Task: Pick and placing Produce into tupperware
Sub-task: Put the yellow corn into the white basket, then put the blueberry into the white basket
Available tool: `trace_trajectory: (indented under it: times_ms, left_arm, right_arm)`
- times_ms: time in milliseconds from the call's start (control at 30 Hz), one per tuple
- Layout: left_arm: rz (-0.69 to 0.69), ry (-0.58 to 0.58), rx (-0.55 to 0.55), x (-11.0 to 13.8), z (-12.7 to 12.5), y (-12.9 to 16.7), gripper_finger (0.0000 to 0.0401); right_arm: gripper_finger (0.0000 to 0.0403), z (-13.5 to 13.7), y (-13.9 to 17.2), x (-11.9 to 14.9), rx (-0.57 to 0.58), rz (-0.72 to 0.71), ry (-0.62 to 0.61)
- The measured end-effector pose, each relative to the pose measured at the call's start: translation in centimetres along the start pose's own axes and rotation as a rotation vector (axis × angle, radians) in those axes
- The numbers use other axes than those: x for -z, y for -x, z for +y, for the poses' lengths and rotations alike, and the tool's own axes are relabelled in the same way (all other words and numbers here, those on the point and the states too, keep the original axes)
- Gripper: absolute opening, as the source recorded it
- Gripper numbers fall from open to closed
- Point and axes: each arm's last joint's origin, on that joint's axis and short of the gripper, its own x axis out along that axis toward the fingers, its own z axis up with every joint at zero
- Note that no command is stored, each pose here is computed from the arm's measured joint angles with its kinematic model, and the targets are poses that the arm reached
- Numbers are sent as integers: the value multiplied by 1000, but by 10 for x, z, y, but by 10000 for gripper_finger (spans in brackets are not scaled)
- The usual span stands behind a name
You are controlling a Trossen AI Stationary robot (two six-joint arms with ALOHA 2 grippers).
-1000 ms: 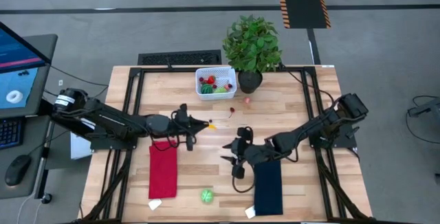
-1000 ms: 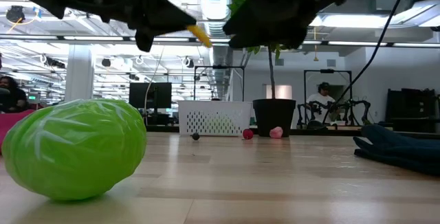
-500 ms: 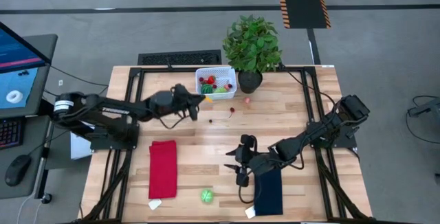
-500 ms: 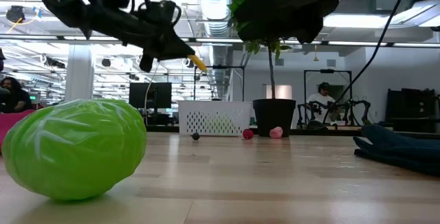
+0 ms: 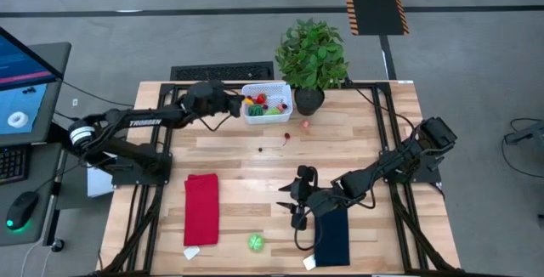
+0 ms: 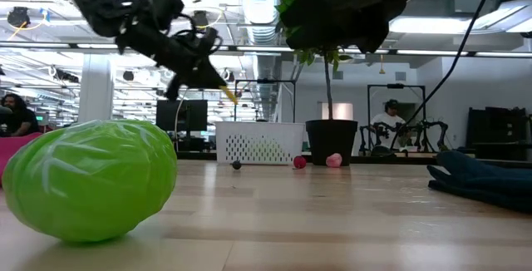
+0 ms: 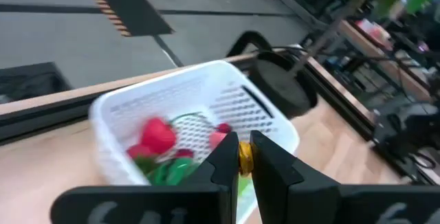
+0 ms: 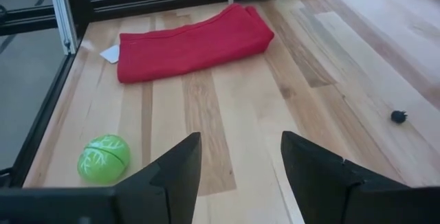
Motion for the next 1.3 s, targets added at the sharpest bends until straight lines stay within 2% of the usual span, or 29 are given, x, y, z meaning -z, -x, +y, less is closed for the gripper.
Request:
trace_trajectory:
  times_ms: [133,233,333,467,533,600,733,933,1100,1300]
  left_arm:
    - [32,-49,19,-4,-13,-29,18]
    - [76,-68,-36,-4,-18,-56,18]
    - [198,-75,-129,-3,-17,-78,18]
    - [292,-133,-294,-5,-15,-90,27]
    - [304,-150,-308,-5,-16,-92,41]
    - [313,-184,-272,-4,-20,-92,63]
    - [304,-236,-193,-6,-32,-91,122]
    - [296,-260,-210,-10,-39,-81,188]
    - [257,-283,-160,-25,-60,-55,201]
    - [152,-379,-24,-32,-100,2,198]
  right_arm:
    - [221,0,0,0,-1,-2,-3]
    - [221,0,0,0,-2,-2,-11]
    - [221,3,2,1,-9,1,-10]
    - [221,8,5,4,-21,12,-9]
    - [221,10,6,5,-27,13,-9]
    - [221,10,6,5,-28,13,-9]
    - [221,9,6,5,-7,14,-21]
    - [221,2,2,5,26,24,-34]
    - [221,-7,0,8,70,75,-23]
    - [221,-21,-3,27,145,130,-23]
